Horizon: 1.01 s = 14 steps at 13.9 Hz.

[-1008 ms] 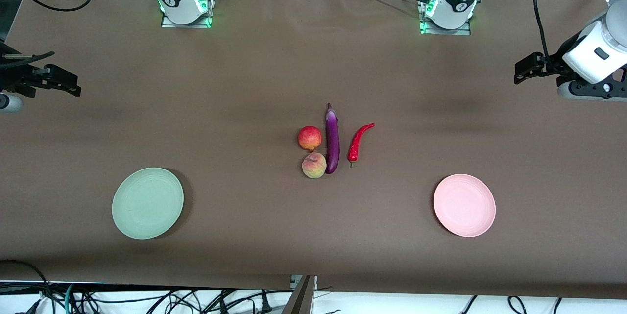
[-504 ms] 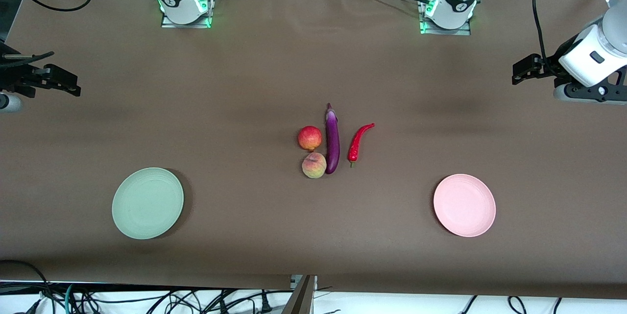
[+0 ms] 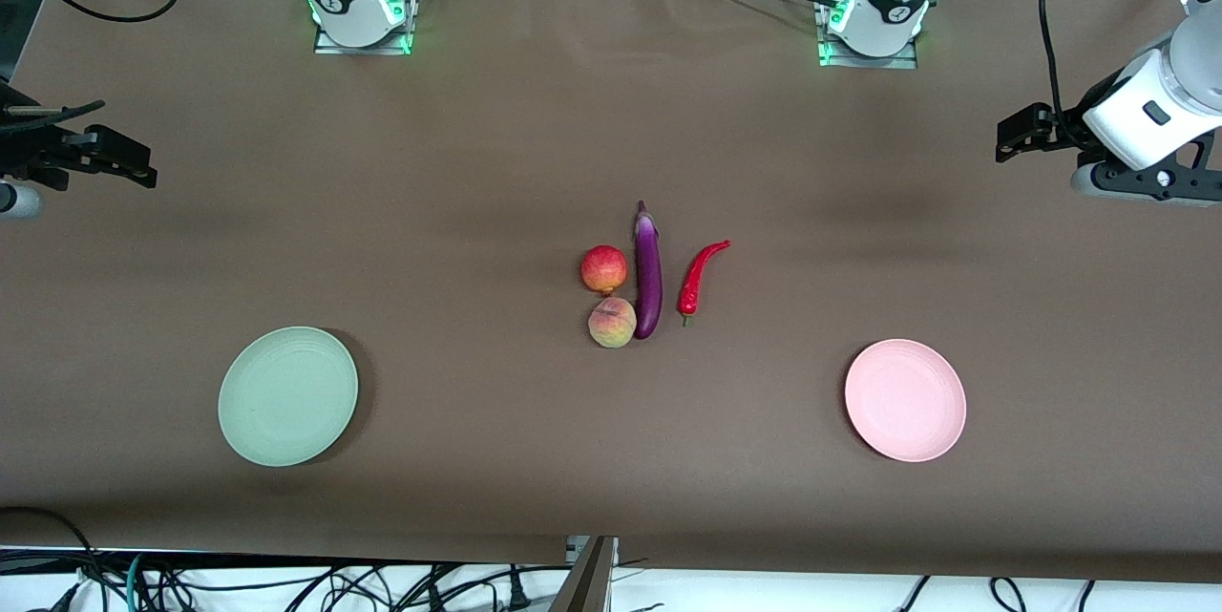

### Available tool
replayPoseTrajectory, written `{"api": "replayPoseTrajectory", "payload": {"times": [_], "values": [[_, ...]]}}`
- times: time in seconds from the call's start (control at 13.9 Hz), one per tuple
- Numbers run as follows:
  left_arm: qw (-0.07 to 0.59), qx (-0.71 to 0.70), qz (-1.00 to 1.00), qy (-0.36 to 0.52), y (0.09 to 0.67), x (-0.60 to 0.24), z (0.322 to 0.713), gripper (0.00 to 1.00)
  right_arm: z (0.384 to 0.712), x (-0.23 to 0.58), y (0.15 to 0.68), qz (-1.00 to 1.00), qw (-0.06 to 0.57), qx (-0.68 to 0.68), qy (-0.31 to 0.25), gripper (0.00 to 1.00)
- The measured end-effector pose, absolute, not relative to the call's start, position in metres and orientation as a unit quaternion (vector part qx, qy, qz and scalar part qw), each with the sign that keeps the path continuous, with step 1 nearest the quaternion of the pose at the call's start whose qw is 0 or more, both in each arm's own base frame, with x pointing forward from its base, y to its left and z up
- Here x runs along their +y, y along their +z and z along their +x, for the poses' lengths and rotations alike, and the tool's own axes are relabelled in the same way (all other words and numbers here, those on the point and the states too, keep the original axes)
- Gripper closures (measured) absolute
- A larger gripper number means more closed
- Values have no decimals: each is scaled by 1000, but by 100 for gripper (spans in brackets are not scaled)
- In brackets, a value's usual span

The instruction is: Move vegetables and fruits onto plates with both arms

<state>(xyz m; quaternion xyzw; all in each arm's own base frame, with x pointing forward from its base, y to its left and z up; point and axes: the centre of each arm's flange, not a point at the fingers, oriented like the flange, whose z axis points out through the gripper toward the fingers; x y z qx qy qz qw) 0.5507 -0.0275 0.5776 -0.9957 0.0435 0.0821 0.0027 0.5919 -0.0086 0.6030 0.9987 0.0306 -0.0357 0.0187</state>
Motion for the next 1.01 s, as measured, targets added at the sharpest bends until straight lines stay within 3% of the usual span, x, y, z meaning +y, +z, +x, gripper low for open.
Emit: {"api": "replayPoseTrajectory", "payload": {"times": [0.72,1.01], "values": [[4,77,-991,113,570,-58,543,0,606,-7,571,997,19,31,-61,0],[-12,115,-985,126,521,-107,564,0,610,-6,560,997,19,32,-71,0]]}}
